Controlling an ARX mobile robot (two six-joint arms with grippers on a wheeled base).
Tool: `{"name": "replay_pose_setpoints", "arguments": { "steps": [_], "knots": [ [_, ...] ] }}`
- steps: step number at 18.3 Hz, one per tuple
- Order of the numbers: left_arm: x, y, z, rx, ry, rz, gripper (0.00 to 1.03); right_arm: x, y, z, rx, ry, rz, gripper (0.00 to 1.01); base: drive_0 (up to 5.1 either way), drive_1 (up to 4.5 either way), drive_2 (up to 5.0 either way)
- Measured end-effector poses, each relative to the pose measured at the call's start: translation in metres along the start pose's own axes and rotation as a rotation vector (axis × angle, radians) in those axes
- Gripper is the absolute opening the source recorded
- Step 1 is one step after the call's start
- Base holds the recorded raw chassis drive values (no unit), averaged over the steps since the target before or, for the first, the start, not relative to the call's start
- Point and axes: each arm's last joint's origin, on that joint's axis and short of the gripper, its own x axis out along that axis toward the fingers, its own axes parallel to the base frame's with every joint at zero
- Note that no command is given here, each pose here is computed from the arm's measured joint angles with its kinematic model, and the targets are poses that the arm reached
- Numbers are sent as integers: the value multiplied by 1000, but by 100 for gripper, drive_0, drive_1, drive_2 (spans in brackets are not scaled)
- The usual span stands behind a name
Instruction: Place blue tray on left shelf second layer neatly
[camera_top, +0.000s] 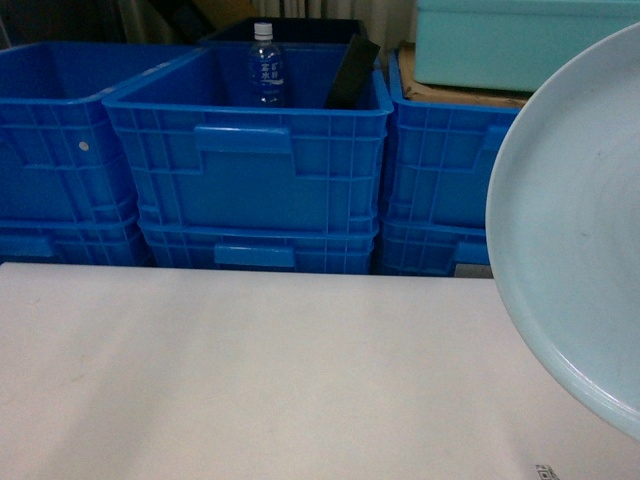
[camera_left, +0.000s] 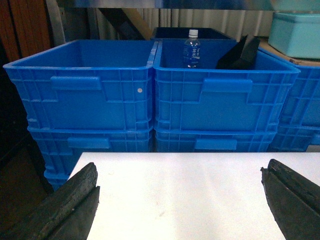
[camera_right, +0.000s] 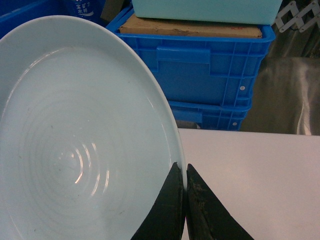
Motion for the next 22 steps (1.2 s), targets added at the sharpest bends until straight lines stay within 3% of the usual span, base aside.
{"name": "replay_pose_setpoints", "arguments": {
  "steps": [8,22],
  "knots": [
    [0,0,0,0,0,0,98,0,0,0,1,0,0,2,443,-417,-50],
    [0,0,0,0,2,-2,98,0,0,-1,2,2,-2,2,301,-557,-203]
  ]
}}
